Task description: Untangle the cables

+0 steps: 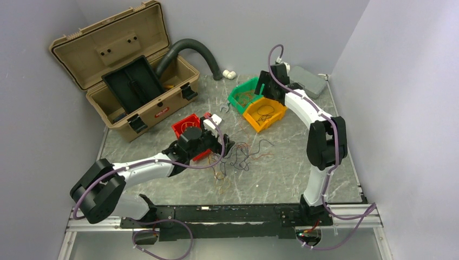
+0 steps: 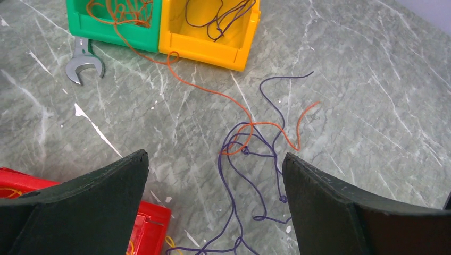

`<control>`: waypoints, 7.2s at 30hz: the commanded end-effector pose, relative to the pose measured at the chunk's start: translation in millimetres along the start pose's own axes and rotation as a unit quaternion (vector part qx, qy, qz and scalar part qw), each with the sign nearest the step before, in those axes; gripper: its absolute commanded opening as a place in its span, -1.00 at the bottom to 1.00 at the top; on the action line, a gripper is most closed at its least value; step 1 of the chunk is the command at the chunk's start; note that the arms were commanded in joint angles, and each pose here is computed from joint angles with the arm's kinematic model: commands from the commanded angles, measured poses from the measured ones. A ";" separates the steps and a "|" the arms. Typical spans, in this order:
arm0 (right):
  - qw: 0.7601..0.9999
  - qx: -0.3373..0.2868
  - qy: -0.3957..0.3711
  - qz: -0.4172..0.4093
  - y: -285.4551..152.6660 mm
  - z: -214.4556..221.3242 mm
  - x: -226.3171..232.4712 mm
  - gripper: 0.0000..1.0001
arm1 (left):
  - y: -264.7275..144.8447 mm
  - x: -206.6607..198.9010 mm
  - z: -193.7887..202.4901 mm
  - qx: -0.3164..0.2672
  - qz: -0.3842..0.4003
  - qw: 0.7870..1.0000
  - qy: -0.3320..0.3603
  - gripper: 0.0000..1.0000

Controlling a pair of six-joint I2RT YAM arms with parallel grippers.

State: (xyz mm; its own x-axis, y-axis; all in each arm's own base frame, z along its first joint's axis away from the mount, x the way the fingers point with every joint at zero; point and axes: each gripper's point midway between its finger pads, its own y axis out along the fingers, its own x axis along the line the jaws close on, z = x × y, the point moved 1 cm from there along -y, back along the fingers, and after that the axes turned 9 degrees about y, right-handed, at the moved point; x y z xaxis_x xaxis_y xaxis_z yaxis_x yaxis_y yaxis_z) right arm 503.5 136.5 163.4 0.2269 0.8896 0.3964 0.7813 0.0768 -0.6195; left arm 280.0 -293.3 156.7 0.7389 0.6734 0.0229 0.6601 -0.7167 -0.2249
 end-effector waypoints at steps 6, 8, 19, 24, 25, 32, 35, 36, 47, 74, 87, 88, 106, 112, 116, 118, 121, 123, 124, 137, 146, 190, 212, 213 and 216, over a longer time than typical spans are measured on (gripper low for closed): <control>0.999 0.006 0.004 -0.038 -0.5 -1.6 16.6 0.61 | -5.7 7.7 -32.2 -0.044 -0.023 0.999 0.009 0.99; 0.999 0.014 -0.012 -0.039 -2.3 0.4 23.9 0.61 | -6.5 7.4 -32.9 -0.046 -0.023 0.999 0.005 0.99; 0.998 0.052 -0.029 0.037 -6.5 60.3 -23.4 0.35 | -12.0 19.5 -32.8 -0.047 -0.055 0.997 -0.015 0.97; 0.995 0.069 0.003 0.072 1.9 70.9 -69.4 0.14 | -14.4 23.9 -32.7 -0.047 -0.068 0.996 -0.017 0.97; 0.994 0.072 0.008 0.078 6.2 68.4 -79.6 0.13 | -14.7 24.4 -33.3 -0.047 -0.069 0.996 -0.019 0.97; 0.989 0.047 0.010 0.138 20.2 27.5 -125.8 0.18 | -20.4 29.7 -33.9 -0.053 -0.084 0.995 -0.022 0.96; 0.988 0.058 0.001 0.145 24.6 14.3 -138.1 0.20 | -20.0 29.1 -33.4 -0.052 -0.083 0.995 -0.020 0.96; 0.988 0.055 -0.003 0.147 24.7 2.7 -135.3 0.23 | -19.6 29.9 -33.2 -0.052 -0.085 0.995 -0.020 0.96; 0.996 0.027 -0.073 0.050 -49.0 -5.9 -47.9 0.69 | -19.3 33.7 -32.3 -0.046 -0.092 0.995 -0.018 0.97; 0.985 0.038 0.096 -0.137 -113.1 131.5 14.6 0.61 | -45.1 45.7 -44.2 -0.088 -0.129 0.988 -0.016 0.99; 0.988 0.081 0.086 -0.096 -80.3 172.6 20.4 0.51 | -34.5 42.3 -41.8 -0.066 -0.115 0.991 -0.005 0.99; 0.989 0.079 0.087 -0.084 -78.8 173.6 18.5 0.51 | -34.3 41.6 -42.1 -0.066 -0.113 0.991 -0.003 0.99; 0.995 0.078 0.060 0.002 -84.1 190.8 -29.5 0.31 | -35.8 46.5 -41.5 -0.058 -0.127 0.990 0.000 0.99; 0.992 0.101 0.074 -0.009 -68.3 202.3 -18.2 0.21 | -47.0 49.4 -45.8 -0.083 -0.139 0.987 -0.004 0.99; 0.992 0.101 0.075 -0.004 -58.8 202.9 -15.1 0.01 | -49.1 49.7 -47.3 -0.087 -0.139 0.986 -0.003 0.99; 0.992 0.100 0.072 -0.002 -56.6 202.0 -14.1 -0.18 | -47.8 49.0 -46.9 -0.085 -0.137 0.987 -0.002 0.99; 0.993 0.095 0.065 0.004 -56.4 196.5 -14.2 -0.65 | -44.8 48.8 -45.3 -0.077 -0.135 0.988 0.001 0.99; 0.994 0.089 0.061 0.007 -58.8 190.5 -13.5 -0.89 | -43.5 49.4 -45.3 -0.073 -0.136 0.988 0.002 0.99; 0.995 0.084 0.058 0.005 -60.7 186.3 -11.6 -0.97 | -43.1 49.3 -44.7 -0.071 -0.136 0.988 0.002 0.99; 0.995 0.031 0.083 -0.052 -88.1 115.6 7.5 -1.00 | -34.3 42.9 -41.3 -0.060 -0.115 0.991 0.003 0.99; 0.992 -0.001 0.099 -0.078 -95.2 61.7 10.5 -1.00 | -34.1 41.7 -41.1 -0.061 -0.112 0.992 0.006 0.99; 0.987 -0.036 0.148 -0.052 -102.4 28.5 -10.7 -1.00 | 46.0 13.0 34.7 0.167 0.021 0.983 -0.074 -1.00; 0.987 -0.004 0.164 -0.007 -62.0 35.0 -52.1 -1.00 | -112.9 32.9 -87.8 -0.251 -0.080 0.964 -0.042 -1.00; 0.987 0.000 0.160 -0.011 -61.1 36.0 -50.9 -1.00 | -117.3 32.0 -91.7 -0.258 -0.079 0.962 -0.041 -1.00; 0.988 0.011 0.151 -0.021 -57.7 37.7 -46.2 -1.00 | -131.0 27.6 -106.6 -0.275 -0.070 0.957 -0.052 -1.00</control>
State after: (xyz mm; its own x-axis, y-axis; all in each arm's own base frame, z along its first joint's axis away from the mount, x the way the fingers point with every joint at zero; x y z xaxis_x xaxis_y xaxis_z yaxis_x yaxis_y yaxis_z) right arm 413.3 99.2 142.2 0.4262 0.6997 0.5734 0.7586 0.0688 -0.6479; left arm 241.1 -203.9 257.5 0.6147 0.7864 -0.0606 0.7762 -0.5894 0.2238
